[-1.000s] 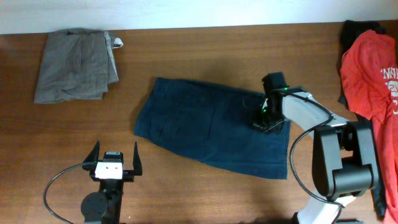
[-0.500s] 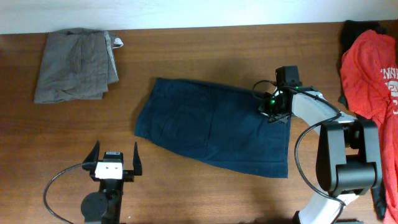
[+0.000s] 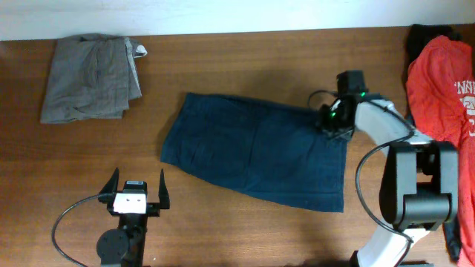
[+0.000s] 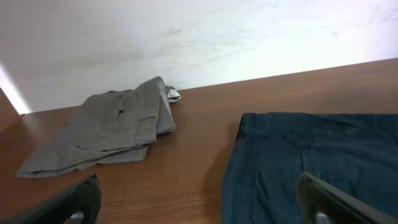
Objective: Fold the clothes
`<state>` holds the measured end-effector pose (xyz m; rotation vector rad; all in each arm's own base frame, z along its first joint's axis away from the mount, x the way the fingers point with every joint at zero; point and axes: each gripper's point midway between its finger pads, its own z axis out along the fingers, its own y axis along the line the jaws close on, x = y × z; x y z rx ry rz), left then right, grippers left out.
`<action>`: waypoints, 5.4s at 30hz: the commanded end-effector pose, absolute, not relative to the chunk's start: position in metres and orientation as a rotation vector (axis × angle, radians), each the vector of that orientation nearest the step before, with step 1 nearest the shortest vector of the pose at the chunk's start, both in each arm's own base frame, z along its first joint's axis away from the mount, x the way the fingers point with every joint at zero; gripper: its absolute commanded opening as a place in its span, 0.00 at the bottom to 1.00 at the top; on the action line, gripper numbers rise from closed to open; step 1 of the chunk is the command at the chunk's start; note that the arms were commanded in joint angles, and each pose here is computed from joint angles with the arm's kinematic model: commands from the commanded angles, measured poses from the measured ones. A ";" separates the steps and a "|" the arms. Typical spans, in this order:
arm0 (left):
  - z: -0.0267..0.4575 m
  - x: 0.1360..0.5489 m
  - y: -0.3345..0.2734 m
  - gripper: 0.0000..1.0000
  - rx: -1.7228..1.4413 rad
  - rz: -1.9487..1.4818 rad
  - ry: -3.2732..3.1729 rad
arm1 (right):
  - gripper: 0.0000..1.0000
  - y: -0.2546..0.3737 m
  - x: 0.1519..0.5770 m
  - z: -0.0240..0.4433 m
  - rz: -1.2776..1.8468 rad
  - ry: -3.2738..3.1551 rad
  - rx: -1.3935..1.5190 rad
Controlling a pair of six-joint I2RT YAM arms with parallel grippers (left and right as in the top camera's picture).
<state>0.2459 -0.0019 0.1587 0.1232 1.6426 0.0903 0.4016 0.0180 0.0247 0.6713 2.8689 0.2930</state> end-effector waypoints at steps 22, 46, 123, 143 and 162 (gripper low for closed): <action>0.157 0.246 0.000 0.99 0.128 0.111 1.645 | 0.84 -0.037 0.384 0.040 0.147 2.957 0.491; 0.157 0.246 0.000 0.99 0.128 0.110 1.645 | 0.36 -0.025 0.402 0.007 0.300 2.861 0.724; 0.157 0.246 0.000 0.99 0.128 0.110 1.645 | 0.99 -0.135 0.271 0.272 -0.176 2.635 1.094; 0.157 0.246 0.000 0.99 0.128 0.110 1.645 | 0.99 -0.159 0.259 0.249 -0.219 2.639 1.216; 0.157 0.246 0.000 0.99 0.128 0.110 1.645 | 0.99 -0.159 0.259 0.249 -0.219 2.638 1.216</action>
